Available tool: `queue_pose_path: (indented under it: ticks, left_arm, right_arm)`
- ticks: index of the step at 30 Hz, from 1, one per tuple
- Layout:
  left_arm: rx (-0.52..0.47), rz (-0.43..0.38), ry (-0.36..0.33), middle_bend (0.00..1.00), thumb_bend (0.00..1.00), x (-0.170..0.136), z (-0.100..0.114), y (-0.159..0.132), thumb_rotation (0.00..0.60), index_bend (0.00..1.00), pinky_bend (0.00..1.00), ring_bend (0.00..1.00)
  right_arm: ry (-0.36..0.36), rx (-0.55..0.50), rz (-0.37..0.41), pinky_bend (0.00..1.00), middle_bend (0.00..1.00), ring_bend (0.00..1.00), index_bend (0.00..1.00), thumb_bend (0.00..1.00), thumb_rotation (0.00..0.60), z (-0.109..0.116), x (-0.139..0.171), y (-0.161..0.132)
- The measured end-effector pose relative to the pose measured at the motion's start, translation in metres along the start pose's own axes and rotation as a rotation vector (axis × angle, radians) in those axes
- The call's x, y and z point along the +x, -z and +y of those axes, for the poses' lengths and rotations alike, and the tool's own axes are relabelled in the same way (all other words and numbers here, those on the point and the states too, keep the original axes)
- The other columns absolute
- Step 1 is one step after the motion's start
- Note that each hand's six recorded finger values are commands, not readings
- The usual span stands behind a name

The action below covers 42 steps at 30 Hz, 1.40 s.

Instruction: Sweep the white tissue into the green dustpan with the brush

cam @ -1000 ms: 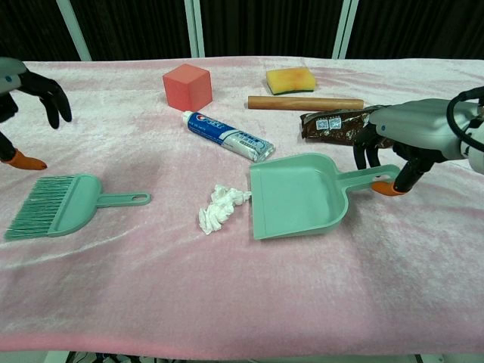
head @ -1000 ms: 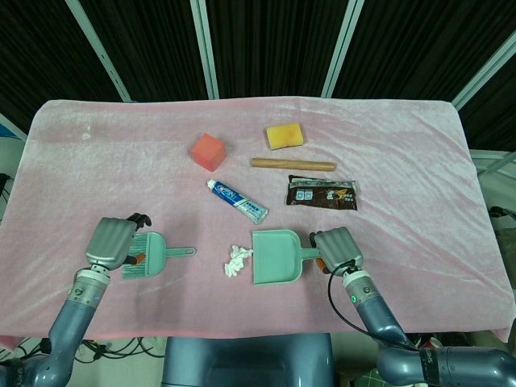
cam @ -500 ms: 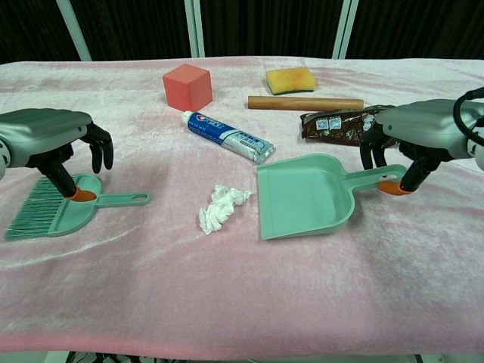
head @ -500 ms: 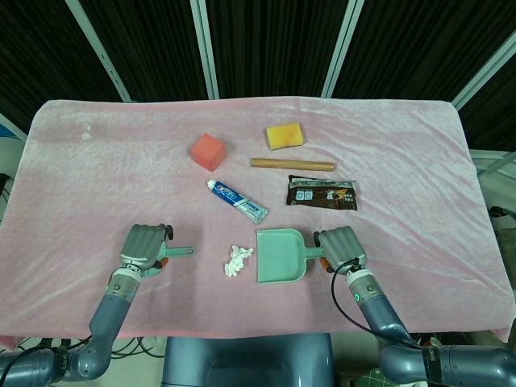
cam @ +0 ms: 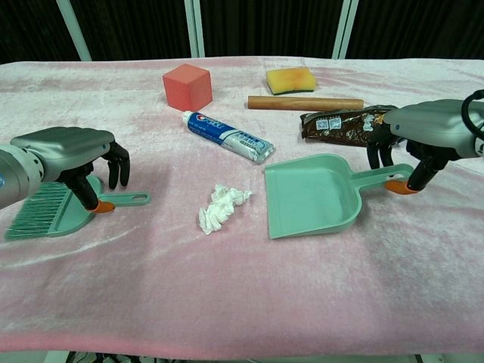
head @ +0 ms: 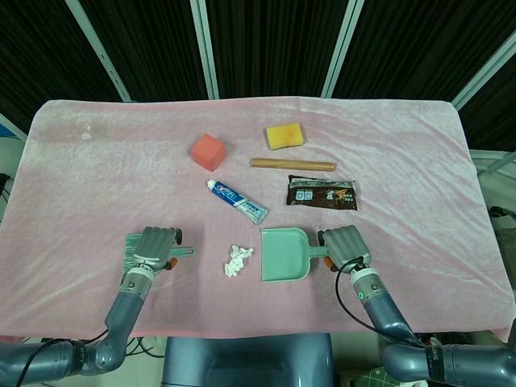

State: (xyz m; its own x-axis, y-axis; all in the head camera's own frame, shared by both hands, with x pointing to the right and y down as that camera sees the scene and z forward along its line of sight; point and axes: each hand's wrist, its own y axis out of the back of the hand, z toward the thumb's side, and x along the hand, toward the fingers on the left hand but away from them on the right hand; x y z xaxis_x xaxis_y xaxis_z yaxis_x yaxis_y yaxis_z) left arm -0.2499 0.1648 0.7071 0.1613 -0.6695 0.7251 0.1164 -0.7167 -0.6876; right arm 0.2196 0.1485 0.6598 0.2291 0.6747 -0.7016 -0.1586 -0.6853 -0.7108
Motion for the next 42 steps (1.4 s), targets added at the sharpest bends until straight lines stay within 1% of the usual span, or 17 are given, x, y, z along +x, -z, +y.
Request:
queue_pose_path:
  ticks: [11, 14, 19, 24, 30, 36, 40, 42]
  left_arm:
    - [0.01, 0.015, 0.017, 0.47, 0.29, 0.005, -0.007, -0.001, 0.6, 0.46, 1.0, 0.89]
    - [0.012, 0.016, 0.021, 0.5, 0.32, 0.006, -0.008, -0.001, 0.6, 0.49, 1.0, 0.9]
    - [0.009, 0.013, 0.019, 0.56, 0.4, 0.007, -0.008, -0.002, 0.6, 0.55, 1.0, 0.9]
    - [-0.015, -0.005, 0.011, 0.59, 0.42, 0.008, -0.006, -0.006, 0.6, 0.58, 1.0, 0.91]
    - [-0.089, -0.069, -0.039, 0.59, 0.42, 0.006, 0.004, -0.018, 0.6, 0.58, 1.0, 0.91]
    - [-0.2, -0.178, -0.093, 0.6, 0.42, 0.001, 0.019, -0.04, 0.6, 0.58, 1.0, 0.91]
    - [-0.256, -0.265, -0.103, 0.6, 0.42, 0.0, 0.026, -0.064, 0.6, 0.58, 1.0, 0.91]
    - [-0.28, -0.283, -0.097, 0.6, 0.42, 0.0, 0.026, -0.072, 0.6, 0.58, 1.0, 0.91]
  right_arm:
    - [0.0, 0.0, -0.007, 0.96, 0.66, 0.89, 0.69, 0.47, 0.6, 0.001, 0.0, 0.004]
    - [-0.001, 0.001, -0.008, 0.96, 0.66, 0.89, 0.69, 0.47, 0.6, 0.001, -0.001, 0.004]
    - [-0.002, 0.003, -0.011, 0.96, 0.66, 0.89, 0.69, 0.47, 0.6, 0.001, 0.0, 0.005]
    - [-0.003, 0.006, -0.011, 0.96, 0.66, 0.89, 0.69, 0.47, 0.6, 0.001, 0.001, 0.005]
    - [0.004, 0.019, -0.004, 0.96, 0.66, 0.89, 0.69, 0.47, 0.6, 0.004, 0.003, 0.002]
    - [-0.003, 0.028, -0.009, 0.96, 0.66, 0.89, 0.69, 0.47, 0.6, 0.005, 0.004, -0.002]
    - [-0.01, 0.032, -0.012, 0.96, 0.66, 0.89, 0.69, 0.47, 0.6, 0.005, 0.004, -0.005]
    - [-0.01, 0.035, -0.012, 0.96, 0.66, 0.89, 0.69, 0.47, 0.6, 0.005, 0.004, -0.006]
